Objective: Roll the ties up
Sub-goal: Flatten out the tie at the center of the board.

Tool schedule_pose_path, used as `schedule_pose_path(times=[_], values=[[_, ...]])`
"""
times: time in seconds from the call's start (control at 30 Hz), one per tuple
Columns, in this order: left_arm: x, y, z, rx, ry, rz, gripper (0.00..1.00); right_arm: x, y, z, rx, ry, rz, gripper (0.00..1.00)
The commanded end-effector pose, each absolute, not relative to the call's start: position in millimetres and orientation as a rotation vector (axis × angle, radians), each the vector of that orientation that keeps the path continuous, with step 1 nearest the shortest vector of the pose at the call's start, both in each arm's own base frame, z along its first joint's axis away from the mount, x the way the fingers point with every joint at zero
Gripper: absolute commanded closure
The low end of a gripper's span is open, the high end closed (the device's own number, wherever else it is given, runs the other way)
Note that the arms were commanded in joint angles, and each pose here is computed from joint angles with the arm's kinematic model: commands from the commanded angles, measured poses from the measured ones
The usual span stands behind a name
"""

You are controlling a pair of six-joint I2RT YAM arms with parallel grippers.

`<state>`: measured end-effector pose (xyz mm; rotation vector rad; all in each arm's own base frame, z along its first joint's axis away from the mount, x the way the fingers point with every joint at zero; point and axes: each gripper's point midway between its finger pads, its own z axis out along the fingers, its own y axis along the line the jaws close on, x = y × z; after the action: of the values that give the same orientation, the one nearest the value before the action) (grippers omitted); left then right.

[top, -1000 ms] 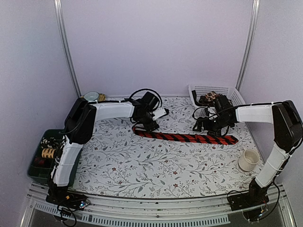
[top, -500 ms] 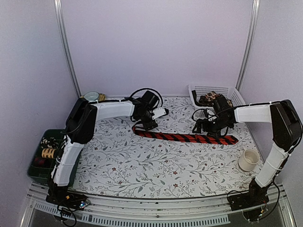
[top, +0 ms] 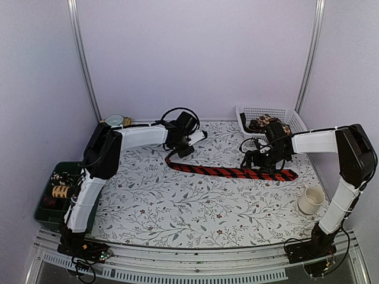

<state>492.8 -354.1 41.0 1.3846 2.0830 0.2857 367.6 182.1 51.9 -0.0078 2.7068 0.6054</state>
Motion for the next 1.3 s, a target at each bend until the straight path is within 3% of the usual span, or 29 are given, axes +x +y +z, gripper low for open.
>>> schedule_pose_path(times=[0.0,0.33,0.7,0.77,0.93,1.27], values=[[523.5,-337.3,110.1,0.994,2.050,0.346,1.00,365.6,183.3,32.4,-0.012,2.768,0.576,0.00],[503.6,-275.7,187.6,0.429,1.990,0.302,1.00,365.4,179.3,26.9,0.000,2.787,0.537,0.00],[444.1,-198.8,150.4,-0.025,2.069,0.304,0.95,363.9,176.4,22.9,0.015,2.799,0.516,0.00],[433.3,-188.0,136.6,-0.093,2.098,0.310,0.86,364.1,175.4,23.7,0.018,2.796,0.511,0.00],[415.4,-166.7,122.1,-0.245,2.101,0.294,0.48,363.5,174.2,25.6,0.020,2.794,0.505,0.00],[414.9,-142.3,142.3,-0.322,2.041,0.276,0.13,363.5,168.1,25.8,0.024,2.796,0.459,0.00]])
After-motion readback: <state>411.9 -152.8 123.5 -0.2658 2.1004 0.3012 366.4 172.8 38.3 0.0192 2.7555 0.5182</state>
